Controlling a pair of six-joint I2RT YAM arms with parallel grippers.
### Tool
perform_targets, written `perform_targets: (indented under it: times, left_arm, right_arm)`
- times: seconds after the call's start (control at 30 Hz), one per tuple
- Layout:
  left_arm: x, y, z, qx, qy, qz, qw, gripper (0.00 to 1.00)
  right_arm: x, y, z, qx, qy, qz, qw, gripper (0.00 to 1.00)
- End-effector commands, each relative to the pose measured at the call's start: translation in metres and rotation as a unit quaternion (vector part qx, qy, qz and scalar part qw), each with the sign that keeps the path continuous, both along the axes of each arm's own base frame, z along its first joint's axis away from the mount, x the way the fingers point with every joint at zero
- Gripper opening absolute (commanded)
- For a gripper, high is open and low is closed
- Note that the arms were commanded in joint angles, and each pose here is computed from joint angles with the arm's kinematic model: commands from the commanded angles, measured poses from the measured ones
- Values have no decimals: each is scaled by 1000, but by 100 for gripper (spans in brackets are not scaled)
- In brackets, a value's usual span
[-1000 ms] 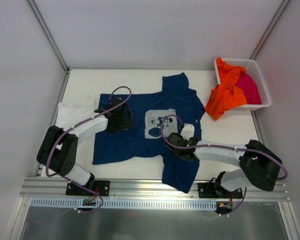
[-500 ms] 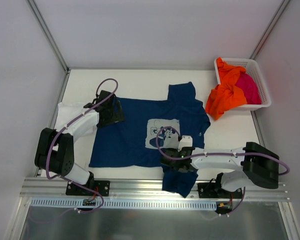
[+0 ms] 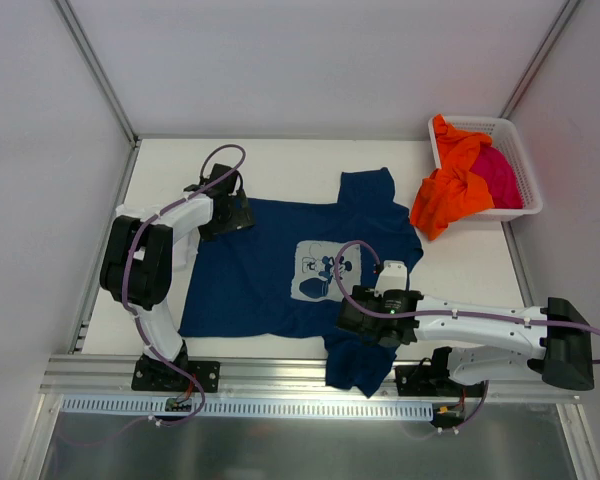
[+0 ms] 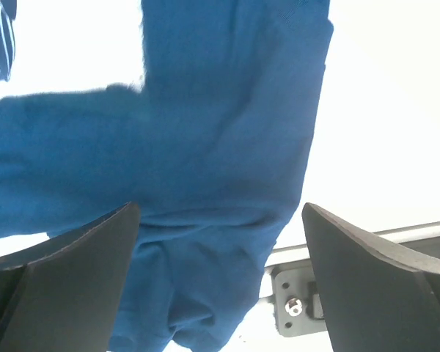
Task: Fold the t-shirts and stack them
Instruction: Flatten out the tshirt
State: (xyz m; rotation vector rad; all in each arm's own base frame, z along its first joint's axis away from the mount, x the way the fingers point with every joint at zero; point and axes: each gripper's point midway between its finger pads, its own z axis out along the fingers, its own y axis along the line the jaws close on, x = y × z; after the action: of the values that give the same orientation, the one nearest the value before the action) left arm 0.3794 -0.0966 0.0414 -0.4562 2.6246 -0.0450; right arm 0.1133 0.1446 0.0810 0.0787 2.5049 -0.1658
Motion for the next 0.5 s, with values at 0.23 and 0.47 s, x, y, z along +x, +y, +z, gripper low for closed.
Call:
perform_targets:
  times: [0.23, 0.47]
  left_arm:
    - [21, 5, -18, 28, 16, 21, 999, 99]
    - [46, 10, -10, 35, 4, 24, 999, 99]
  right_arm:
    - [19, 0, 5, -13, -41, -8, 999, 98]
    - [23, 19, -11, 10, -21, 4, 1000, 98]
